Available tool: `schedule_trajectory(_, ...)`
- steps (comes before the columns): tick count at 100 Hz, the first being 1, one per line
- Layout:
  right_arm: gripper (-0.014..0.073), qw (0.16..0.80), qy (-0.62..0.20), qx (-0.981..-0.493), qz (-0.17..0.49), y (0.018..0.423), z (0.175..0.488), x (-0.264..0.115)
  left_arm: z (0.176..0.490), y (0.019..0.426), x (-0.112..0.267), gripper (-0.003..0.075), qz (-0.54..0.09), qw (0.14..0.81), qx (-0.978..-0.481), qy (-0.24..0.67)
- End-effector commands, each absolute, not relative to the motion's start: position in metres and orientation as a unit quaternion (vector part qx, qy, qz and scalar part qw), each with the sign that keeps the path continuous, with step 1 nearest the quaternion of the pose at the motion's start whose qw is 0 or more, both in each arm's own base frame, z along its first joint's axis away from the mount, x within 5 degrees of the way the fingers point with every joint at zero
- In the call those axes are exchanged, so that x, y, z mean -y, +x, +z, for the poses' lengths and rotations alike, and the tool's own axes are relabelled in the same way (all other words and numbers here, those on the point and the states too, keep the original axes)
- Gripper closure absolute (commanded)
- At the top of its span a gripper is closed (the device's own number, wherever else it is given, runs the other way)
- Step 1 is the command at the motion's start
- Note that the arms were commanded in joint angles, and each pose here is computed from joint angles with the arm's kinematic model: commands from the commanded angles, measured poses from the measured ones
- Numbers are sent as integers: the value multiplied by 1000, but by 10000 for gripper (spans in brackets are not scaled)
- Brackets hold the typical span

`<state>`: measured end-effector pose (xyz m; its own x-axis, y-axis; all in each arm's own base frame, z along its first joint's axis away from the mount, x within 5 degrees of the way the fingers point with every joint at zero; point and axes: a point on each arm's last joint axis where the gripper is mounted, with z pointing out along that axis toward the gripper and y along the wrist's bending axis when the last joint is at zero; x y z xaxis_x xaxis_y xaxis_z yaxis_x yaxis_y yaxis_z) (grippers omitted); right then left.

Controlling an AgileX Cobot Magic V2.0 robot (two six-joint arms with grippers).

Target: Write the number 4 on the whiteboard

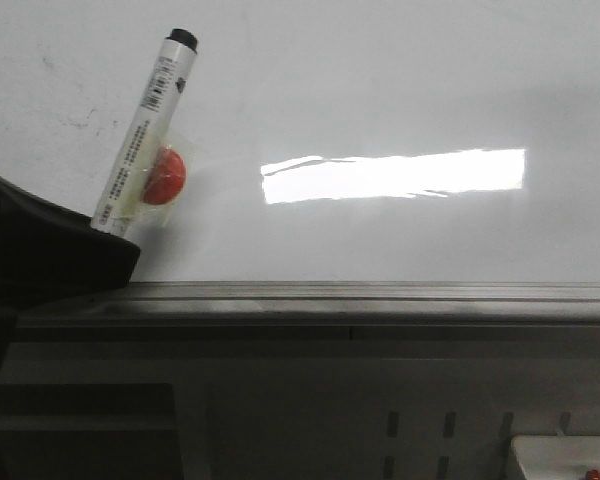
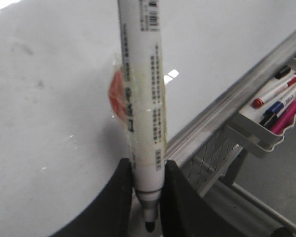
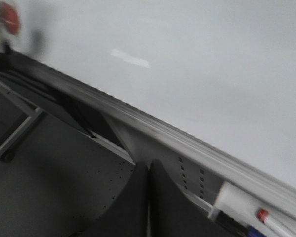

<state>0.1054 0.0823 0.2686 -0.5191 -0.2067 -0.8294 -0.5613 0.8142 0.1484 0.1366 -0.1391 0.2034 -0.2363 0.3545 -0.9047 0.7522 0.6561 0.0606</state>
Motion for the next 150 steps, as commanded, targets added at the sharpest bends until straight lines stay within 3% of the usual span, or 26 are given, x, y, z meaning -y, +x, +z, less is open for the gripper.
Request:
schedule_trajectory(1, 636, 484, -274, -802, 220, 112, 295, -99, 221, 137, 145, 741, -209, 546, -710, 392)
schedule_trajectory(12, 469, 482, -319, -779, 244, 112, 308, -122, 229, 132, 143, 741, -202, 562, -685, 417)
schedule_trajectory(20, 258, 483, -336, -766, 259, 115, 317, -137, 239, 124, 141, 741, -187, 585, -640, 461)
schedule_trajectory(29, 148, 483, -349, -759, 263, 119, 325, -151, 246, 117, 137, 741, -167, 602, -601, 498)
schedule_trajectory(60, 148, 480, -373, -747, 268, 134, 340, -184, 245, 112, 133, 741, -123, 595, -574, 549)
schedule_trajectory(82, 148, 487, -458, -693, 271, 116, 346, -213, 244, 112, 133, 741, -121, 594, -572, 552)
schedule_trajectory(126, 149, 495, -472, -684, 254, 124, 341, -225, 244, 111, 133, 741, -117, 595, -563, 561)
schedule_trajectory(150, 307, 499, -470, -682, 255, 124, 342, -225, 244, 110, 134, 741, -109, 594, -550, 577)
